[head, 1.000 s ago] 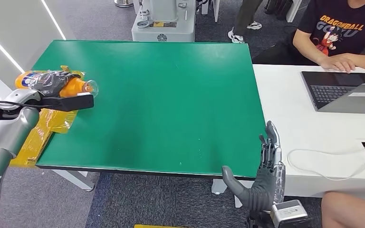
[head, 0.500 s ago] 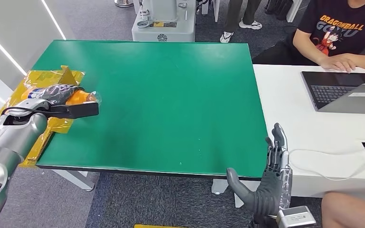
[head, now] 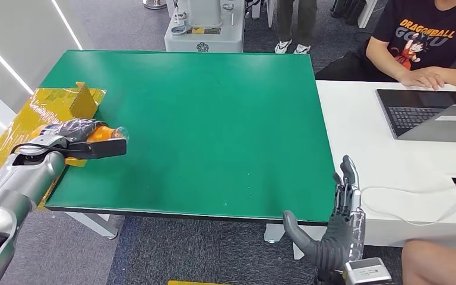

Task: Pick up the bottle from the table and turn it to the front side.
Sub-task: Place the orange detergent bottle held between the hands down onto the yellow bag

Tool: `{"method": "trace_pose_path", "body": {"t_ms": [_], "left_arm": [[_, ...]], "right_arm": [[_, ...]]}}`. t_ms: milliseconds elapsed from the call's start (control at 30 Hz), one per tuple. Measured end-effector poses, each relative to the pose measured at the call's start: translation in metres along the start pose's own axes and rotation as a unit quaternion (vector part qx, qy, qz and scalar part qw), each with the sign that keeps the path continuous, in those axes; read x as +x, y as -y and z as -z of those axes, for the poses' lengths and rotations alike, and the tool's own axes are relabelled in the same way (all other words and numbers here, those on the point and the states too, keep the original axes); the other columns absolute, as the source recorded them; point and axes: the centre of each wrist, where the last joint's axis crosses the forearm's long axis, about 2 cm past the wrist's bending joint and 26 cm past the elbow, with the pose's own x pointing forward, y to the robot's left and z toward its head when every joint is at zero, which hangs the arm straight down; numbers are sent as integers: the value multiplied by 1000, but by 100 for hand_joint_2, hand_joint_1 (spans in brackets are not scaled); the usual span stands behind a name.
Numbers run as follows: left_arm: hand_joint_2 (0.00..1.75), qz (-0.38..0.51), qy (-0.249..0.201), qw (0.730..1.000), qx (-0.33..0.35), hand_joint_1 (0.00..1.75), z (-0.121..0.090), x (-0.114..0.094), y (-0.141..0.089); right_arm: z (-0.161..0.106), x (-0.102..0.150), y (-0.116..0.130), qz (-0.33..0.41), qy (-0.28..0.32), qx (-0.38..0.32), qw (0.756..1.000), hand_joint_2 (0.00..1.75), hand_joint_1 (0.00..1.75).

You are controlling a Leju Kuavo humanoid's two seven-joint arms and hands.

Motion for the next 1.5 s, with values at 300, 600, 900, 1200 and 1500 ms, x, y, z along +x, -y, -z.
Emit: {"method": "trace_pose_path", "body": {"t_ms": [300,600,900,1200,1500], "left_arm": [[175,5,-21,999,-28,175,-5,-3,24],[175,49,-49,997,-31,175,-7,-3,36],[175,86,-55,994,-32,175,-7,-2,38],[175,113,-52,992,-29,175,-4,-2,23],[175,124,-45,990,-42,175,3,2,-2]], "right_arm": [[2,2,0,-1,3,2,1000,175,0],[2,2,1,0,4,-3,1000,175,0],[2,-8,2,18,12,5,1000,175,0],[3,-19,-1,24,9,15,1000,175,0],[1,-21,-4,27,6,20,999,175,0]]}}
